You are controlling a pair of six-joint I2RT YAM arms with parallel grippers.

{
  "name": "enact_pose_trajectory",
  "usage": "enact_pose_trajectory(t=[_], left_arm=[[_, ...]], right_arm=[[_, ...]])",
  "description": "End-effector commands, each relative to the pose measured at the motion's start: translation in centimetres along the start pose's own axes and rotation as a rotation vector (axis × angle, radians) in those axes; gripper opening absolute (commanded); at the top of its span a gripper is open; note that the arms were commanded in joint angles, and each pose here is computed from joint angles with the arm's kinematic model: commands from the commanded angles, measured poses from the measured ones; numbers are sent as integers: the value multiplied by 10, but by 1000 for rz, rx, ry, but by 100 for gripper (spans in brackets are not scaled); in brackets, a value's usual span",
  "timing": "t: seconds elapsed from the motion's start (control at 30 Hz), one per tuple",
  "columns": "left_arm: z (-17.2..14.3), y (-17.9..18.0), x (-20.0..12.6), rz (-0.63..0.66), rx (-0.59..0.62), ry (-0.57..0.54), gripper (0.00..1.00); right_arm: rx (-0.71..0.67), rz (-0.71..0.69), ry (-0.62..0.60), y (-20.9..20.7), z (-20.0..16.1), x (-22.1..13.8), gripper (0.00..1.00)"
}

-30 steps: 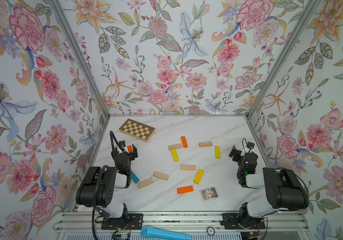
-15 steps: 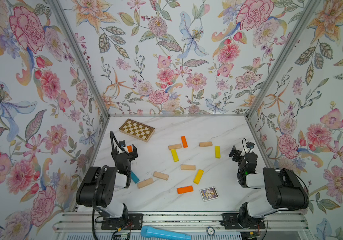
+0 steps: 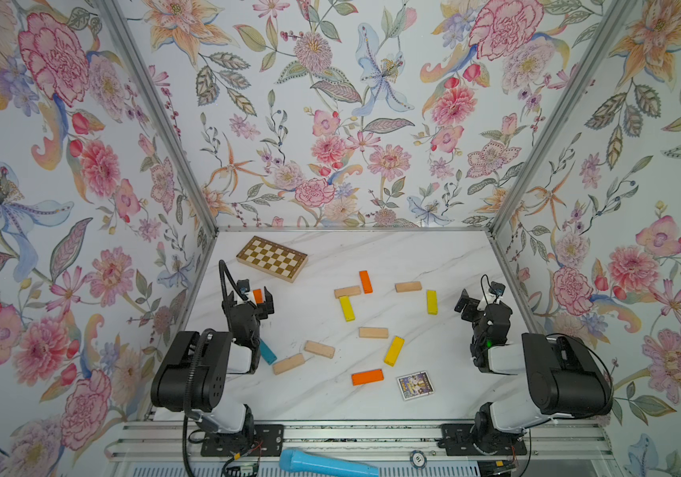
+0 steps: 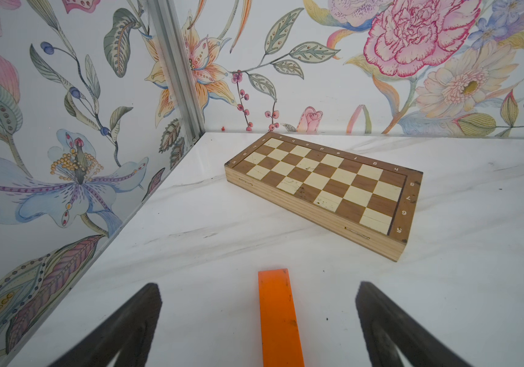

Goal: Assemble the number 6 with building blocks
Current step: Pick up the building block from the center of the board.

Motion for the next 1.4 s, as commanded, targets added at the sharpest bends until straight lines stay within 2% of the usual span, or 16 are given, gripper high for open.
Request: enact_pose_trajectory(t=[0.0,0.27,0.37,0.43,0.5,0.57,0.77,0.9,1.07,1.23,1.37], left_arm=[[3,1,5,-10,-8,-1,99],[3,2,5,-12,-11,1,99],[3,2,3,-14,-4,-8,99],[21,4,2,9,-2,3,99],[33,8,7,39,-17,82,99],[44,6,6,50,-18,110,99],[93,-24,2,12,23,202,99],[119,-38,-10,-117,17,285,99],[133,-52,-26,-290,-3,416,99],[130,-77,-32,-421,12,484,99],[120,-100,-29,-520,43,525,99]], right_arm=[[-16,-18,-27,5,3,1,99],[-19,-31,-36,5,2,0,99],[-14,-68,-55,5,13,-6,99],[-14,-114,-63,6,25,-11,99],[17,-195,-57,5,44,-14,99],[67,-229,-56,3,61,-19,99],[260,-186,-53,10,104,-38,99],[304,-101,63,30,114,-52,99],[238,24,227,63,103,-62,99],[111,130,419,98,82,-57,99],[9,127,559,124,66,-46,99]])
Point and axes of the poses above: each gripper's point midway between its finger pads, its own x axis out along the fingers, its own y axis along the line the jaws close on, z = x × y, the point moved 9 cm from there along -x, back along the fingers, and after that the axes turned 6 degrees about x, right-handed, at the moved point
